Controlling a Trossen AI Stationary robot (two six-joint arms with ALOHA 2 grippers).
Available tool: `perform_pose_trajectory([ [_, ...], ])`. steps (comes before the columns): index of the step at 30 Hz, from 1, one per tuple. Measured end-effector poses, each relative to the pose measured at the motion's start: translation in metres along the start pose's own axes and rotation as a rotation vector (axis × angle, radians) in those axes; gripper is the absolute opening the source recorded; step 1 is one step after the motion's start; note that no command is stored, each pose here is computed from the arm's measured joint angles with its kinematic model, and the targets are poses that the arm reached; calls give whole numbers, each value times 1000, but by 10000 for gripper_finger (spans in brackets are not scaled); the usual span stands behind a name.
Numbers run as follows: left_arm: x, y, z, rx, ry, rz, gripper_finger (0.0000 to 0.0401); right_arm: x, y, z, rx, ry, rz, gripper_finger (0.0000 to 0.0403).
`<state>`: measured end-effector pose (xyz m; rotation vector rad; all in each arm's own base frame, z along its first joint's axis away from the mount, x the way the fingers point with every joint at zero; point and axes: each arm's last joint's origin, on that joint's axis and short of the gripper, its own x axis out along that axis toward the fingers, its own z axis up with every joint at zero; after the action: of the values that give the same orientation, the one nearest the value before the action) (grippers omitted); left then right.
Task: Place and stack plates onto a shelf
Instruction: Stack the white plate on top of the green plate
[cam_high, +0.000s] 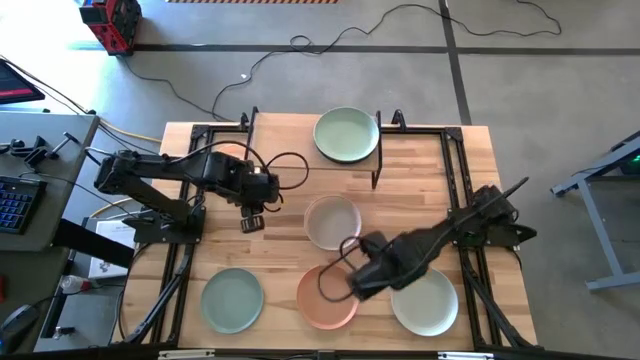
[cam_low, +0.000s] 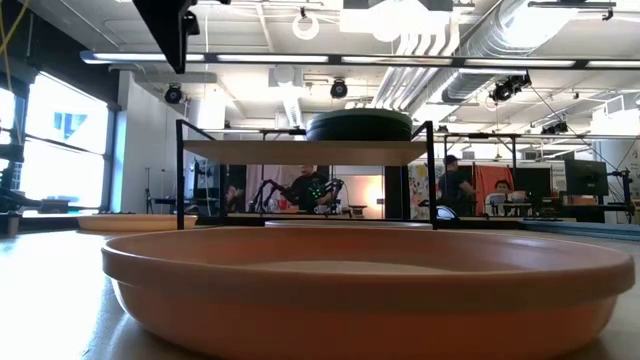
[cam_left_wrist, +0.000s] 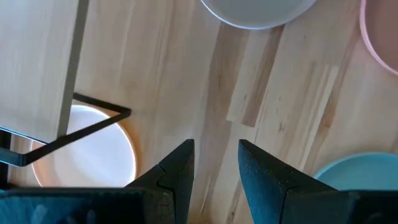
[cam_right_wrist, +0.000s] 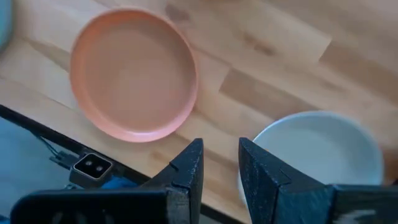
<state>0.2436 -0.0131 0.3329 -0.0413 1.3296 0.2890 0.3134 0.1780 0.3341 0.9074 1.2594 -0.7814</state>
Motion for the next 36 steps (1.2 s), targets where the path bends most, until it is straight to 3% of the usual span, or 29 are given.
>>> perform_pose_trajectory([
  [11,-3,-12,-3,23,-7,-13,113,52,20,-44,257,25,-130,81],
  [26,-4,-19,-6,43,-13,-18,113,119,29,-90,168,49,-321,81],
  [36,-4,-19,-5,41,-16,-19,113,142,26,-109,138,34,-397,81],
])
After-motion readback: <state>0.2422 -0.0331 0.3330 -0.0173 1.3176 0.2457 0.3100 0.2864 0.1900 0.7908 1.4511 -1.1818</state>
